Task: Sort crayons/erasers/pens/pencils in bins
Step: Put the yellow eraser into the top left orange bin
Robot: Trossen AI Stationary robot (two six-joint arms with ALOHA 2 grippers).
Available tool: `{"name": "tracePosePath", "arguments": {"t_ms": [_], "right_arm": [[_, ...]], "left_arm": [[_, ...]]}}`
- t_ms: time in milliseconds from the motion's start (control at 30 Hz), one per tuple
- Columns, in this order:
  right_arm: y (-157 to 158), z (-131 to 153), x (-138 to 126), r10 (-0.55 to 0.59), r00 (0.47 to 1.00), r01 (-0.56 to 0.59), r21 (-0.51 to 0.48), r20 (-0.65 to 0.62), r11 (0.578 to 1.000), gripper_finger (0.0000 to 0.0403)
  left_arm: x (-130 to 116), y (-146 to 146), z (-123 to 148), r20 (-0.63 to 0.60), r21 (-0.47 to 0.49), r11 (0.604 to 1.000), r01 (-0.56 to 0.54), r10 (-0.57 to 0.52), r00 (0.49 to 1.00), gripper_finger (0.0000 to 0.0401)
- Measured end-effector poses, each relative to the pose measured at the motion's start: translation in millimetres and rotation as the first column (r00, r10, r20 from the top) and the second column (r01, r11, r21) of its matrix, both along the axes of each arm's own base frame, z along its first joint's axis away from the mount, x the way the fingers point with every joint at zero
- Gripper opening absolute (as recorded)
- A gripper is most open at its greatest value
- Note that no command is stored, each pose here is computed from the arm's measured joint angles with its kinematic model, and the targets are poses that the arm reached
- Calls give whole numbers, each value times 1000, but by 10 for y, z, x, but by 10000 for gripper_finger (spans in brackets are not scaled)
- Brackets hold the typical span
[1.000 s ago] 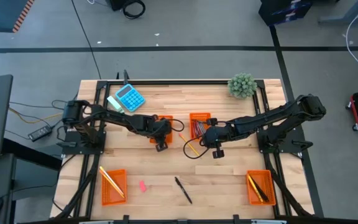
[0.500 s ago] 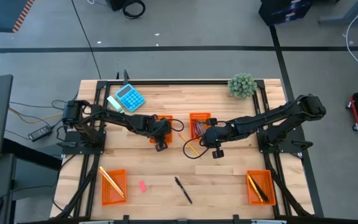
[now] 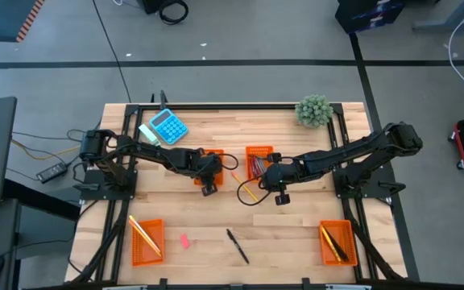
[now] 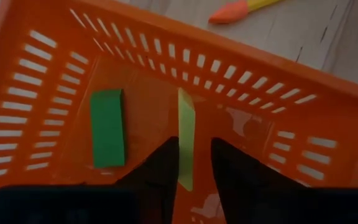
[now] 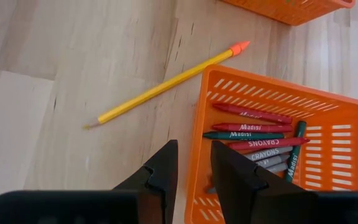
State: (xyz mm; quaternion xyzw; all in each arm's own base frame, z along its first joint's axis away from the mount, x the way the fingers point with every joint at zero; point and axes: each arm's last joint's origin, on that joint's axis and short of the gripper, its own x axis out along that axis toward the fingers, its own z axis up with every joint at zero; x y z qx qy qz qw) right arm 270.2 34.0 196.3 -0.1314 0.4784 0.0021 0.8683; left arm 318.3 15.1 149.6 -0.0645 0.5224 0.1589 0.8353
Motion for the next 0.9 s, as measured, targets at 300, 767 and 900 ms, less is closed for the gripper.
{"name": "tracePosePath", "arguments": {"t_ms": [300,767,900], "right_arm": [[0,0,0,7,1000,-7,-4,-1,1000,102],[0,0,0,12,1000,-12,-8,-2,1000,102],[0,0,0,13,1000,-13,-8,-2,1000,102]], "left_arm": [[0,-3,0,-1,2,1000,5,-5,1000,175],[-9,-3,-4,-11,2,1000,5,-5,1000,222],[-7,-1,16,-31,18,999,26,-25,999,239]]}}
